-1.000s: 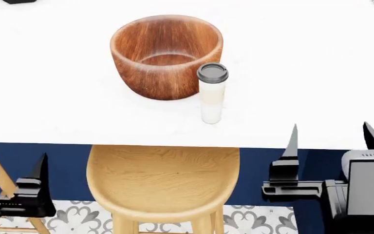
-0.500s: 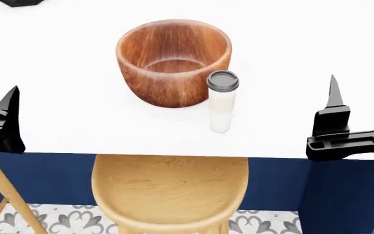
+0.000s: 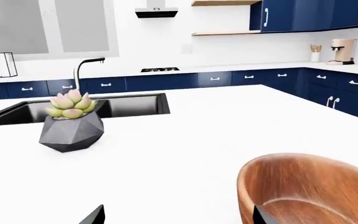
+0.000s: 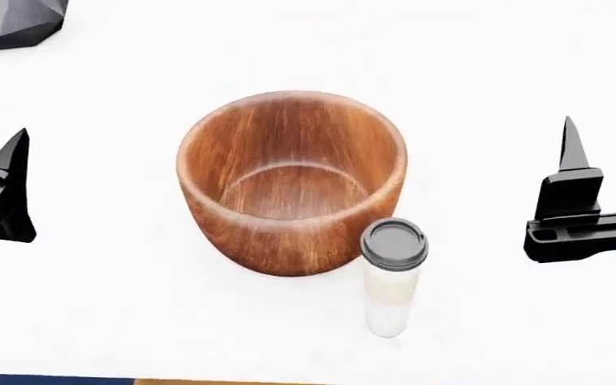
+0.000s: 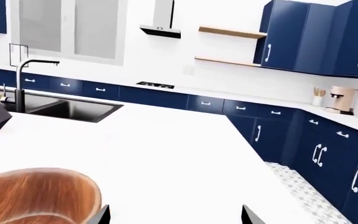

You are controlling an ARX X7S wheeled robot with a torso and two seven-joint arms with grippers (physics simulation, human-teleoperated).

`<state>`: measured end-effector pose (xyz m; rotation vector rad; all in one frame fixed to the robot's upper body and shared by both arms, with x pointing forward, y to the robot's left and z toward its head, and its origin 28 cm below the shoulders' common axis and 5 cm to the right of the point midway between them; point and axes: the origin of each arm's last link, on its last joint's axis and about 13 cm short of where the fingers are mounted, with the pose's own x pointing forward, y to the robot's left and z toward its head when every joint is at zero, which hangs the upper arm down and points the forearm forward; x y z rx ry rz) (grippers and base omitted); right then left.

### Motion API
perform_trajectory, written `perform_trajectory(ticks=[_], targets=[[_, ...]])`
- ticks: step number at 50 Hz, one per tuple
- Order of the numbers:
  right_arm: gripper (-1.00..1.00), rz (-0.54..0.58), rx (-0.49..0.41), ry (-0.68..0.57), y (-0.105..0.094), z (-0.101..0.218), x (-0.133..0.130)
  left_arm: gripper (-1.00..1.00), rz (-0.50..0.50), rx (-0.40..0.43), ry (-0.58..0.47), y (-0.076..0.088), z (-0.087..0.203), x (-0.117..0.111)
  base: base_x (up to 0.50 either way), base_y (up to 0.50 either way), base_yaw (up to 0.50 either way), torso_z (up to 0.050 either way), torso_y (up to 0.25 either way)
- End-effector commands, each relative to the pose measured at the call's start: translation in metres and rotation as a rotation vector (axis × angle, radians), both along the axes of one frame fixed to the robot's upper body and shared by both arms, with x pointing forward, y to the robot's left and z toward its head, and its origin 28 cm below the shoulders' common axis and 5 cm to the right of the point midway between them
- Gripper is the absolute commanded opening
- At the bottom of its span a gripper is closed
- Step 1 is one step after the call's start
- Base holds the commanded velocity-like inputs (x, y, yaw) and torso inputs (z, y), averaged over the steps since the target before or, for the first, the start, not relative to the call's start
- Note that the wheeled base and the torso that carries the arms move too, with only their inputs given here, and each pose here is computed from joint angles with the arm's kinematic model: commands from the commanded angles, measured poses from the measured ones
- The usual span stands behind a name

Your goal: Place the cup inside the bowl on the dining table and move the bowl to any counter.

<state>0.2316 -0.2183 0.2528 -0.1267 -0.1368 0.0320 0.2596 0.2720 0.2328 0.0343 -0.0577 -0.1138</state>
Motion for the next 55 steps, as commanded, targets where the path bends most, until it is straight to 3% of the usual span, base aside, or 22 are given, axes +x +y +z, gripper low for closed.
perform_trajectory(ticks=[1,21,28,31,34,36,40,42,45,50,55], targets=[[1.0,-0.002,0.014,0.005,-0.002,-0.002,0.001,1.0,0.019,0.028,-0.014,0.004,0.0,0.002,0.5,0.0,0.0,0.0,0.0],[1.0,0.033,-0.004,0.028,0.001,-0.001,0.001,1.0,0.029,0.032,-0.017,0.003,0.0,0.002,0.5,-0.04,0.0,0.0,0.002],[1.0,0.125,-0.012,0.003,0.001,0.017,-0.013,1.0,0.032,0.035,-0.021,0.007,0.002,0.001,0.05,0.0,0.0,0.0,0.002],[1.0,0.215,-0.016,0.01,0.003,0.024,-0.024,1.0,0.032,0.035,-0.021,0.006,0.002,0.002,0.0,0.0,0.0,0.0,0.003],[1.0,0.375,0.034,0.033,0.001,0.026,-0.033,1.0,0.033,0.036,-0.02,0.008,0.002,0.001,0.0,0.0,0.0,0.0,0.0],[1.0,0.428,-0.01,0.051,0.001,0.026,-0.039,1.0,0.035,0.035,-0.021,0.009,0.001,0.001,0.0,0.0,0.0,0.0,0.0],[1.0,0.6,0.109,0.087,-0.006,0.015,-0.048,1.0,0.036,0.034,-0.017,0.01,-0.001,0.0,0.0,0.0,0.0,0.0,0.0],[1.0,0.712,0.089,0.082,-0.007,0.01,-0.056,1.0,0.035,0.035,-0.019,0.007,0.0,0.0,0.0,0.0,0.0,0.0,0.0],[1.0,0.775,0.117,0.102,-0.009,0.007,-0.063,1.0,0.035,0.039,-0.02,0.008,0.001,-0.001,0.0,0.0,0.0,0.0,0.0],[1.0,0.895,0.058,0.177,-0.004,0.01,-0.074,1.0,0.038,0.04,-0.019,0.012,0.0,-0.002,0.0,0.0,0.0,0.0,0.0],[1.0,0.964,0.059,0.185,-0.002,0.014,-0.081,1.0,0.037,0.041,-0.017,0.006,0.0,0.0,0.0,0.0,0.0,0.0,0.0]])
